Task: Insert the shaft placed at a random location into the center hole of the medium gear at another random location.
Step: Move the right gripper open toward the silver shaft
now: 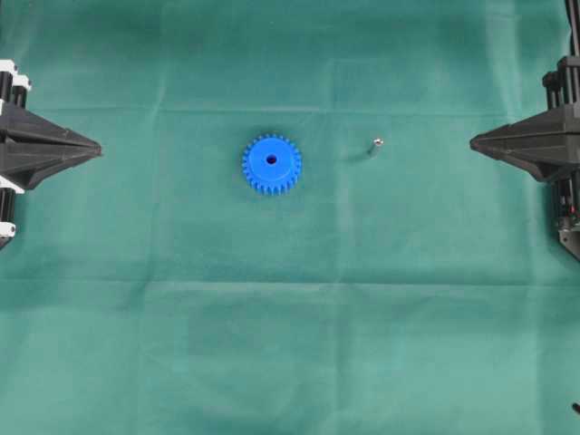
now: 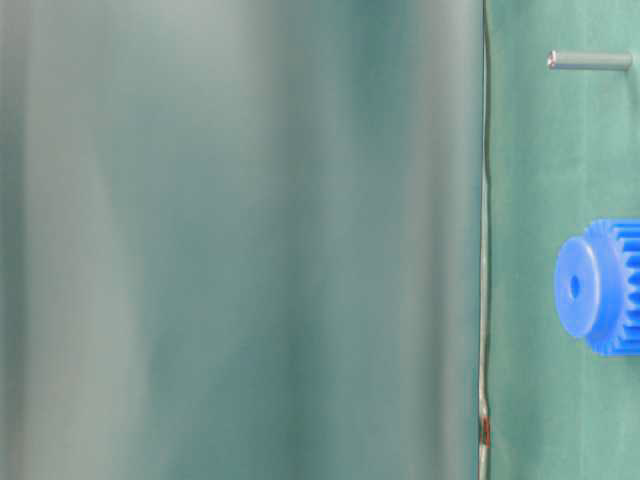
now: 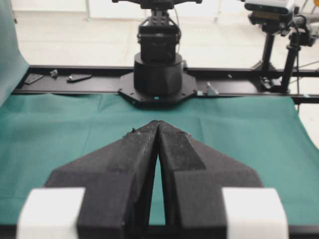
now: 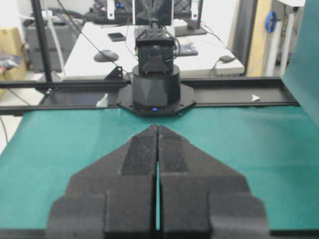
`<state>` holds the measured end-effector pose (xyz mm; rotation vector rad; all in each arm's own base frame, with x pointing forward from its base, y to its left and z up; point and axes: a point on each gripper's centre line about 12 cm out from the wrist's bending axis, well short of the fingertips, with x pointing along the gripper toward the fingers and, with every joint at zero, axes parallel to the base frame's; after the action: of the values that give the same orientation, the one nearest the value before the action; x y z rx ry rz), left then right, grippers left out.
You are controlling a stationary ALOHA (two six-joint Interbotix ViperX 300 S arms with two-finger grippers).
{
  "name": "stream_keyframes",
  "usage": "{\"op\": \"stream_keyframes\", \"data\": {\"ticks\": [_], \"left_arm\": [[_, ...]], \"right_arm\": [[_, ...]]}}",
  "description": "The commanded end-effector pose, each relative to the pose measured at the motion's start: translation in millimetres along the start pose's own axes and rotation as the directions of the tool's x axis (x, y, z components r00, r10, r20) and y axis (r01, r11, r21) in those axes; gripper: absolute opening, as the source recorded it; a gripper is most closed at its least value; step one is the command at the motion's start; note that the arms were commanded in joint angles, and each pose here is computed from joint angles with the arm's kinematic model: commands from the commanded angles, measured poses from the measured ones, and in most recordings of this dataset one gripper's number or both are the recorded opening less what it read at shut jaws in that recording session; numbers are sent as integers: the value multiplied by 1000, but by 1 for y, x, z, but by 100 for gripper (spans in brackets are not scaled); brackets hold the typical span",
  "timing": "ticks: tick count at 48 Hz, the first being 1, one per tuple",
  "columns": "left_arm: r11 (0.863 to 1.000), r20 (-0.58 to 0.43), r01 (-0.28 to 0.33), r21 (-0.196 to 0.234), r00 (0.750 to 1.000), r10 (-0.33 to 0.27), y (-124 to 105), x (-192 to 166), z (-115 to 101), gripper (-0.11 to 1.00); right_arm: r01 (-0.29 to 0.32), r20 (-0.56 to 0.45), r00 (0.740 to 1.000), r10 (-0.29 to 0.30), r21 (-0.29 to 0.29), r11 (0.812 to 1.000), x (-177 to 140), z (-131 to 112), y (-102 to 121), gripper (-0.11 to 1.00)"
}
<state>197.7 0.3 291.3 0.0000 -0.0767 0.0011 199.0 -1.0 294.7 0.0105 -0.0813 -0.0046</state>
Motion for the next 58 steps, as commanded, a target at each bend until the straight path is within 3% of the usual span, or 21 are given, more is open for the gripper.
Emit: {"op": "stream_keyframes", "data": {"ticks": [1,18,31,37,47,49,54,58], "left_arm": [[1000,11,3,7,1000,-3,0,5,9,0],[1000,-6,3,4,1000,-3,0,4,7,0],[1000,-9,3,3,1000,-3,0,4,7,0],[1000,-8,4,3,1000,-4,0,4,7,0],[1000,-8,4,3,1000,-4,0,4,7,0],[1000,-8,4,3,1000,-4,0,4,7,0],[1000,-11,3,1,1000,-3,0,4,6,0],[1000,-14,4,3,1000,-4,0,4,6,0]], "right_arm": [[15,14,1000,-14,-36,999,2,6,-3,1],[97,-103,989,-102,-49,994,11,-11,-22,1],[184,-238,953,-190,-47,982,26,-45,-45,2],[199,-278,939,-204,-46,979,34,-58,-51,23],[214,-359,909,-214,-41,976,48,-89,-58,81],[218,-377,900,-217,-40,975,50,-96,-59,82],[234,-406,885,-228,-36,972,54,-112,-64,72],[245,-424,874,-236,-34,969,58,-125,-68,73]]}}
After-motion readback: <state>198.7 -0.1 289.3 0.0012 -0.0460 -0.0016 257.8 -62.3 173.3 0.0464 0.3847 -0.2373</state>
